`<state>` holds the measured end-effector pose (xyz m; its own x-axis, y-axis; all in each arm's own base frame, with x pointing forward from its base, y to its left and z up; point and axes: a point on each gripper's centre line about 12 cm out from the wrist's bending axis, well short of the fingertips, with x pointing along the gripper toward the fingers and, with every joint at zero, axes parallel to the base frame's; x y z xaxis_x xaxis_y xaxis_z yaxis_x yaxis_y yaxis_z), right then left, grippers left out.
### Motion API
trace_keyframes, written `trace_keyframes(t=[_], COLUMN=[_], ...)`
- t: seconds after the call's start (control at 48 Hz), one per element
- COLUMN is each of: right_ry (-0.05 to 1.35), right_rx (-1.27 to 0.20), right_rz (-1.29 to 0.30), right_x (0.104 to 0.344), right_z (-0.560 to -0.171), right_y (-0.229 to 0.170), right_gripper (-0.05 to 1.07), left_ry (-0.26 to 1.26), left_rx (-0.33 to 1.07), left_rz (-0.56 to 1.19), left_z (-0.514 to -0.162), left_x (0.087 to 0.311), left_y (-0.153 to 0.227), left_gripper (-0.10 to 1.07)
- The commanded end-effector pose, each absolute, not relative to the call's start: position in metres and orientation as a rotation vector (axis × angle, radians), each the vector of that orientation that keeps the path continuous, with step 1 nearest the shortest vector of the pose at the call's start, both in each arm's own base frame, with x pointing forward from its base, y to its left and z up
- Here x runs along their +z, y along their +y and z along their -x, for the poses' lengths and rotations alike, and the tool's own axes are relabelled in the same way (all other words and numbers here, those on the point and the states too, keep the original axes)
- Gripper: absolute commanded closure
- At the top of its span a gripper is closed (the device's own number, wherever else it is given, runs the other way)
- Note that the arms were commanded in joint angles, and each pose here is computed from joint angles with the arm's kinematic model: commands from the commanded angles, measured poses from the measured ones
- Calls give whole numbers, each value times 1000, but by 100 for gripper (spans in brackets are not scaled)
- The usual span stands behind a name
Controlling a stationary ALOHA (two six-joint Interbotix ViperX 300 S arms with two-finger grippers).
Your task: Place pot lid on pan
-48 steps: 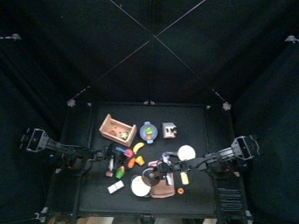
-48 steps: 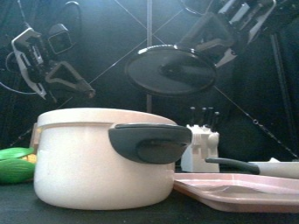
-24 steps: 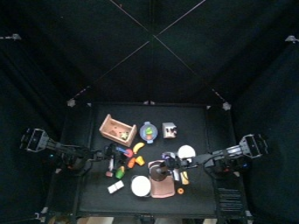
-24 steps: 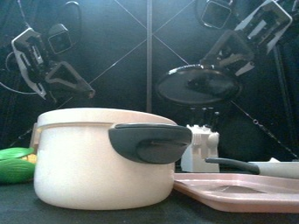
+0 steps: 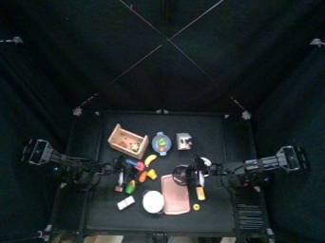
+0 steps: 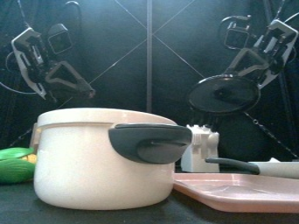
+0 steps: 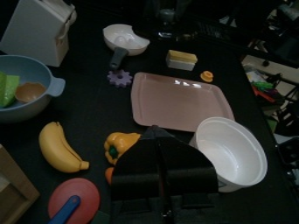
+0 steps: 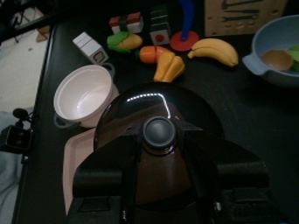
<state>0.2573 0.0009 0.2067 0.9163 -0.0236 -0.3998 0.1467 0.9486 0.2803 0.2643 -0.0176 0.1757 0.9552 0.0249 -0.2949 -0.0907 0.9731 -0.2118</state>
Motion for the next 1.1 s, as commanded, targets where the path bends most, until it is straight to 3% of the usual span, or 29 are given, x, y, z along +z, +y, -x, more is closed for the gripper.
trace_keyframes(t=[0.0, 0.229, 0.729, 1.083], right_ry=[339, 296, 418, 448], right_rx=[-127, -195, -289, -347], right_rz=[-369, -431, -488, -460], right_x=[219, 222, 219, 249], right_z=[-248, -228, -213, -193], right_y=[-8, -23, -46, -62], right_gripper=[33, 33, 33, 33], left_ry=[274, 274, 285, 288], left_rx=[56, 55, 56, 57], left_rz=[225, 225, 227, 228], left_z=[-268, -267, -266, -266], left_x=[181, 181, 179, 178], left_y=[-18, -18, -18, -18], left_gripper=[100, 100, 100, 100])
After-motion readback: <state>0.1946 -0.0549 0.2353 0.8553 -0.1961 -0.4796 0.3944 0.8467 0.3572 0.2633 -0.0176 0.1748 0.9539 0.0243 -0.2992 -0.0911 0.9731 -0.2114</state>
